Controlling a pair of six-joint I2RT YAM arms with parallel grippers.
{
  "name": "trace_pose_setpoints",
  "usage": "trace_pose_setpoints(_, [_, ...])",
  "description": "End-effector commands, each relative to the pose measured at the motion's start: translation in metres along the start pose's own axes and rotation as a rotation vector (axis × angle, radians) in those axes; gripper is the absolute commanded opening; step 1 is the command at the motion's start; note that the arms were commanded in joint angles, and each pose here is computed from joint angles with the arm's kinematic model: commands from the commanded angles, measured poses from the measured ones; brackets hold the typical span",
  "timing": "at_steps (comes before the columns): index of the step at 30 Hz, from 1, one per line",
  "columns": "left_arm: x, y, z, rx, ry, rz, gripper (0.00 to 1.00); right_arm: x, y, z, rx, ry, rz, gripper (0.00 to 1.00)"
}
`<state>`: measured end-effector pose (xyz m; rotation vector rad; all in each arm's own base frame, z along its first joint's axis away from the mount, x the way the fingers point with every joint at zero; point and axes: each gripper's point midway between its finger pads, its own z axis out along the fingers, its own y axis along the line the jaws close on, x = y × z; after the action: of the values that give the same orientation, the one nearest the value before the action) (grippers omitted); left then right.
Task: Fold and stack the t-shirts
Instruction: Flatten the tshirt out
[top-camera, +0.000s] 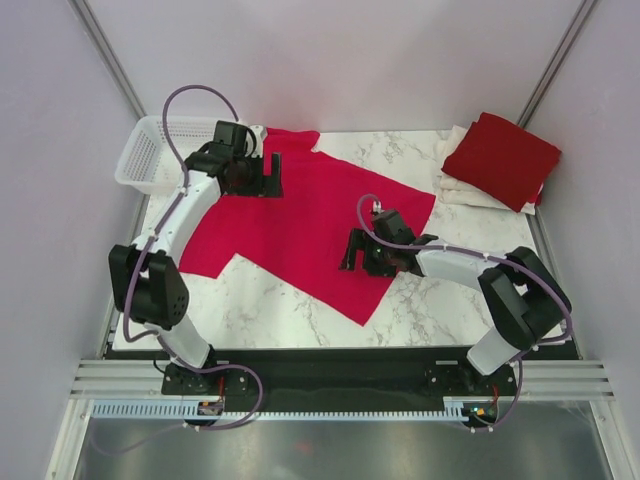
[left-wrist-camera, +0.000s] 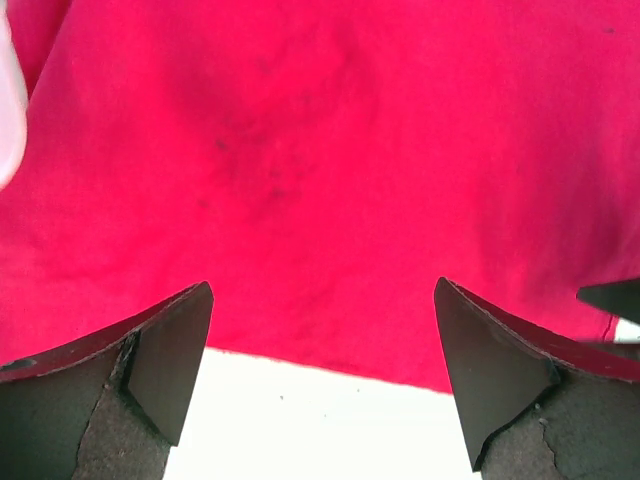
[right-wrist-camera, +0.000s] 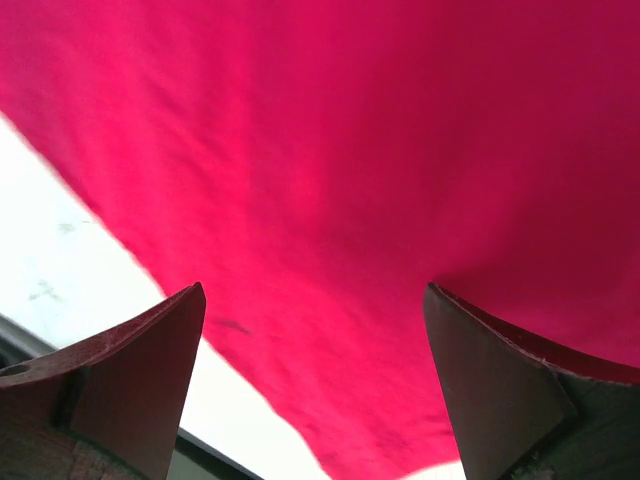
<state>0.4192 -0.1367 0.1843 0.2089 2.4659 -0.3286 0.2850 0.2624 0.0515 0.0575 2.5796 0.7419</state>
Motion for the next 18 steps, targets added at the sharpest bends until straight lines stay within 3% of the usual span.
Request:
trace_pose_setpoints(1, [-0.036, -0.005, -0.055, -0.001, -0.233, -0.020, 1.00, 0.017, -0.033, 0.004, 0.084, 0.011, 0.063, 0.98])
trace_pose_setpoints(6, [-0.006, 0.011, -0.062, -0.043, -0.225, -0.052, 1.00, 0.034, -0.113, -0.005, 0.264, 0.058, 0.199, 0.98])
trace_pose_setpoints(10, [0.013, 0.030, -0.073, -0.098, -0.231, -0.081, 1.00, 0.012, -0.180, -0.038, 0.402, 0.000, 0.346, 0.98])
trace_pose_setpoints(13, [0.030, 0.042, -0.074, -0.138, -0.218, -0.118, 1.00, -0.004, -0.198, -0.067, 0.486, -0.083, 0.381, 0.98])
trace_pose_setpoints(18, [0.068, 0.042, -0.047, -0.122, -0.151, -0.266, 1.00, -0.036, -0.190, -0.108, 0.542, -0.216, 0.368, 0.98])
